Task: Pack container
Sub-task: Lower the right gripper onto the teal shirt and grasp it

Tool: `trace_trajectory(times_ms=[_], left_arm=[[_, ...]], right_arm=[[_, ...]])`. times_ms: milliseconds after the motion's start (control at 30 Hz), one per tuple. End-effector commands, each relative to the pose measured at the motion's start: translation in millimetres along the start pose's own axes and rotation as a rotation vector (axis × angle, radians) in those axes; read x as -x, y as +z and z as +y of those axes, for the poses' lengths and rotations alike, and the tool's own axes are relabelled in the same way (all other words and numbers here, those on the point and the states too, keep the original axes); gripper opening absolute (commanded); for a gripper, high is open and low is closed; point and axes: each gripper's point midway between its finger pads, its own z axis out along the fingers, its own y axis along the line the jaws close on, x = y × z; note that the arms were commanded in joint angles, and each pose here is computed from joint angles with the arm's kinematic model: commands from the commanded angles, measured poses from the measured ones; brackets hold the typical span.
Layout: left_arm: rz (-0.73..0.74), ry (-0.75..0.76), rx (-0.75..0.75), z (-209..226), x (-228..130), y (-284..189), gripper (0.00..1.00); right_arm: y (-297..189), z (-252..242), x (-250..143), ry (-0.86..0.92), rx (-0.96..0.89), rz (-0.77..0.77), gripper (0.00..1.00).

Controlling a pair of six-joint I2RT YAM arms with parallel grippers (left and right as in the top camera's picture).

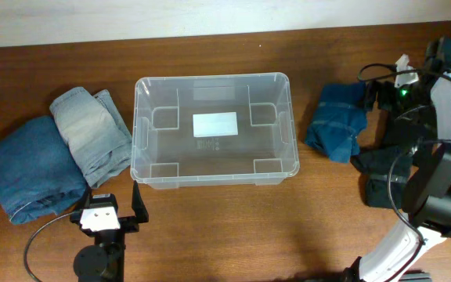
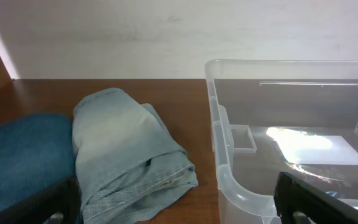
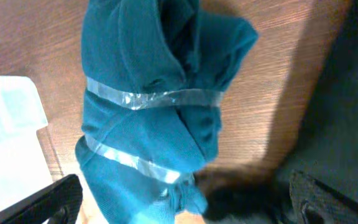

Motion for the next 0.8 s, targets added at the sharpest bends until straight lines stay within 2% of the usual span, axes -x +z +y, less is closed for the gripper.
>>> trace_trajectory(times_ms=[0, 333, 567, 767], left_arm=[[-0.002, 0.015, -0.005, -0.4, -1.2, 0.2, 0.99], [-0.002, 0.015, -0.005, -0.4, -1.2, 0.2, 0.99], [-0.002, 0.015, -0.005, -0.4, -1.2, 0.2, 0.99], [-0.002, 0.015, -0.005, -0.5, -1.2, 0.2, 0.99]], right_arm=[[25.0, 2.8, -10.8, -0.015, 0.052, 0.047, 0.98], [81.1, -12.2, -32.8, -0.026, 0.052, 0.034, 0.99], [92.4, -3.4, -36.0, -0.032, 0.124, 0.006, 1.00], [91.9, 0.7, -34.4, -0.034, 0.149, -0.002, 0.78]])
